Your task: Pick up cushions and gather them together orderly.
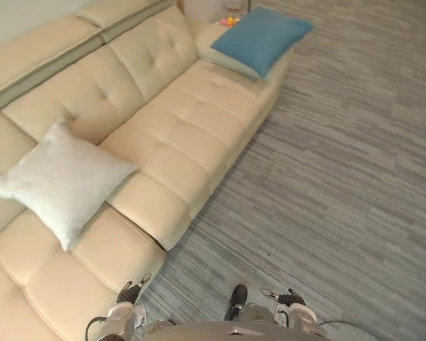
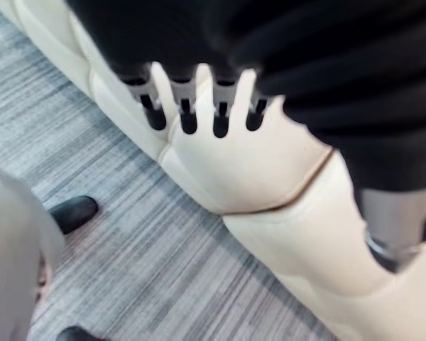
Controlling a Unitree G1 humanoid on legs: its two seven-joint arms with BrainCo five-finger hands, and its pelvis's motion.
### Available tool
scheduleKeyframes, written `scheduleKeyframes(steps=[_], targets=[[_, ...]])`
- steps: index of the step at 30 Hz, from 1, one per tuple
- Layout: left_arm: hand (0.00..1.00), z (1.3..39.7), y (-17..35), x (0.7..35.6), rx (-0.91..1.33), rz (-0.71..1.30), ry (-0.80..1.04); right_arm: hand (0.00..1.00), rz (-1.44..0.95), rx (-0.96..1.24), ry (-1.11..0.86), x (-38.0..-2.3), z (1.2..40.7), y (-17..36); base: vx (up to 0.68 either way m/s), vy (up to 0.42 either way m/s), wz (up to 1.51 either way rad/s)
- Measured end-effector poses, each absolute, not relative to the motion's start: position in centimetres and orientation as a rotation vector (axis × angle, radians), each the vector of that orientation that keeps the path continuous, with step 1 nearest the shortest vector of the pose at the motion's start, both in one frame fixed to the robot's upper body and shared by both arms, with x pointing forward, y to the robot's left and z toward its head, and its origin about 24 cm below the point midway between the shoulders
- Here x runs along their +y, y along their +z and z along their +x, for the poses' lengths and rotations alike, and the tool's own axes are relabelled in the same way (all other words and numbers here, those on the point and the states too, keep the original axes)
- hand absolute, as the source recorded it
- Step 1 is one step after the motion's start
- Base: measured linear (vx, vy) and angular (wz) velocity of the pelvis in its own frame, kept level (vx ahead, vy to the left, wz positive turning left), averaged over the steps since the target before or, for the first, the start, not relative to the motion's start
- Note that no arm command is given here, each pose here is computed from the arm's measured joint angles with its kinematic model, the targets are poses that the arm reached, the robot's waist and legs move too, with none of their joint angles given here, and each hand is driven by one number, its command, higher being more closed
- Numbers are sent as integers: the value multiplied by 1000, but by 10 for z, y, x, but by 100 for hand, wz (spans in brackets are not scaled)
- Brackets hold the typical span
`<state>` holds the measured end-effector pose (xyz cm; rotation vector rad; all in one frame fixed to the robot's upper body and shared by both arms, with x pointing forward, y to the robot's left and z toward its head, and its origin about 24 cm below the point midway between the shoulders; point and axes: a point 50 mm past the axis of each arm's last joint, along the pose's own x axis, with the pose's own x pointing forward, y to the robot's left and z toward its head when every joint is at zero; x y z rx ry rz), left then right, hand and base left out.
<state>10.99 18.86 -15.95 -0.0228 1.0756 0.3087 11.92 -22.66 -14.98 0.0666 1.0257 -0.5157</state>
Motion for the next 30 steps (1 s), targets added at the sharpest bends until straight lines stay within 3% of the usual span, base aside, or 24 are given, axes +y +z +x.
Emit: scheduleKeyframes(steps=[9, 18, 24, 30], targets=[[0, 108, -160, 179, 1068, -40, 285, 0, 22, 1020, -507, -234, 122, -147, 71, -66, -74], [0, 117, -156, 170, 1019, -109, 321, 0, 42, 998, -527, -226, 115, -147, 135, 160, -99], [0, 120, -152, 184, 991, -82, 346, 0, 94, 1025, -527, -208, 110, -152, 277, 140, -50], [0, 113, -155, 181, 1028, -45, 307, 0, 86, 978, -505, -211, 126, -147, 306, 49, -42]])
